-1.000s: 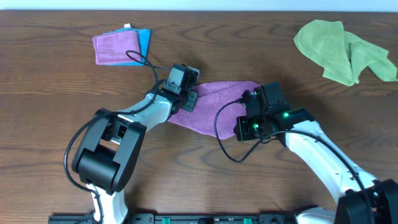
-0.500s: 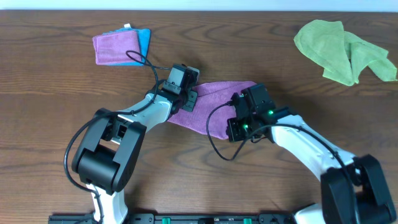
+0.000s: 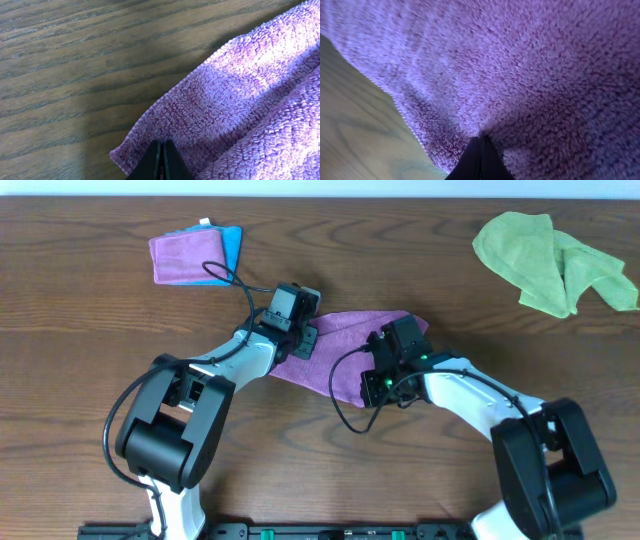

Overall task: Fold the cloth
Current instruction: 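Reach the right gripper to the cloth's lower edge and grasp it, then pull the cloth apart with both grippers to spread it flat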

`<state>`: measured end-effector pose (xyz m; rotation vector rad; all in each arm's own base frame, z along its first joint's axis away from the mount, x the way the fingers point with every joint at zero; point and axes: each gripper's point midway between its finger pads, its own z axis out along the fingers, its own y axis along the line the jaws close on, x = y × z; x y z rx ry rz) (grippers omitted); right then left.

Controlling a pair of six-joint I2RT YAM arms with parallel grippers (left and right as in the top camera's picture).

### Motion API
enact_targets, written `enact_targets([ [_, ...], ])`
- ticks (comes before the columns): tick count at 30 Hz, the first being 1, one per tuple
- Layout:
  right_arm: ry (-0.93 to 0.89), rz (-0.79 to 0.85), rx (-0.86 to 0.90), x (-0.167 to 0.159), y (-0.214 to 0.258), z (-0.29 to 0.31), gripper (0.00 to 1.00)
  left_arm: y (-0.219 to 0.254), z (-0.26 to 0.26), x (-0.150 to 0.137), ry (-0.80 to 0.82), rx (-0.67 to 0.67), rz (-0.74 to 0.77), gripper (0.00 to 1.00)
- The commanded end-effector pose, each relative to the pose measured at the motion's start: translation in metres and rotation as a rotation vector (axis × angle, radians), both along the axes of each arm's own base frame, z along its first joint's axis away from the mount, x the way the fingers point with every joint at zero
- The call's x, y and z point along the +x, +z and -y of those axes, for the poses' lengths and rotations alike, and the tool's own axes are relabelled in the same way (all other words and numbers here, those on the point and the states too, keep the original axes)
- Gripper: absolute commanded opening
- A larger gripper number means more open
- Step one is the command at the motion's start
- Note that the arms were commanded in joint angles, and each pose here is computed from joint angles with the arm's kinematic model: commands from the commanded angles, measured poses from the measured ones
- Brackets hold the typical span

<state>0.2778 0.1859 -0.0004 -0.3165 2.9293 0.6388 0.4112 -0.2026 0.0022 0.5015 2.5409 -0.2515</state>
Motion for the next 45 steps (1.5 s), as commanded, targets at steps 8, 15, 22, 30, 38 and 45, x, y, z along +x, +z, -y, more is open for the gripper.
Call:
enact_targets([
  [8, 0.018, -0.076, -0.083, -0.021, -0.016, 0.007, 0.01, 0.003, 0.002, 0.010, 0.013, -0.022, 0.018, 0.06],
  [15, 0.031, -0.156, -0.123, -0.042, -0.019, 0.014, 0.01, 0.010, 0.001, 0.019, 0.023, -0.031, 0.042, 0.06],
  [22, 0.031, -0.236, -0.159, -0.061, -0.019, 0.022, 0.01, 0.010, -0.011, 0.025, 0.051, -0.027, 0.048, 0.06],
  [30, 0.028, -0.241, -0.162, -0.062, -0.019, 0.023, 0.01, 0.015, 0.002, 0.021, 0.023, -0.108, 0.010, 0.06],
  [38, 0.028, -0.229, -0.161, -0.059, -0.019, 0.022, 0.01, 0.039, 0.007, 0.013, 0.002, -0.113, -0.063, 0.06],
  [45, 0.028, -0.227, -0.163, -0.059, -0.020, 0.023, 0.01, 0.027, 0.002, -0.032, -0.056, -0.086, -0.242, 0.06],
])
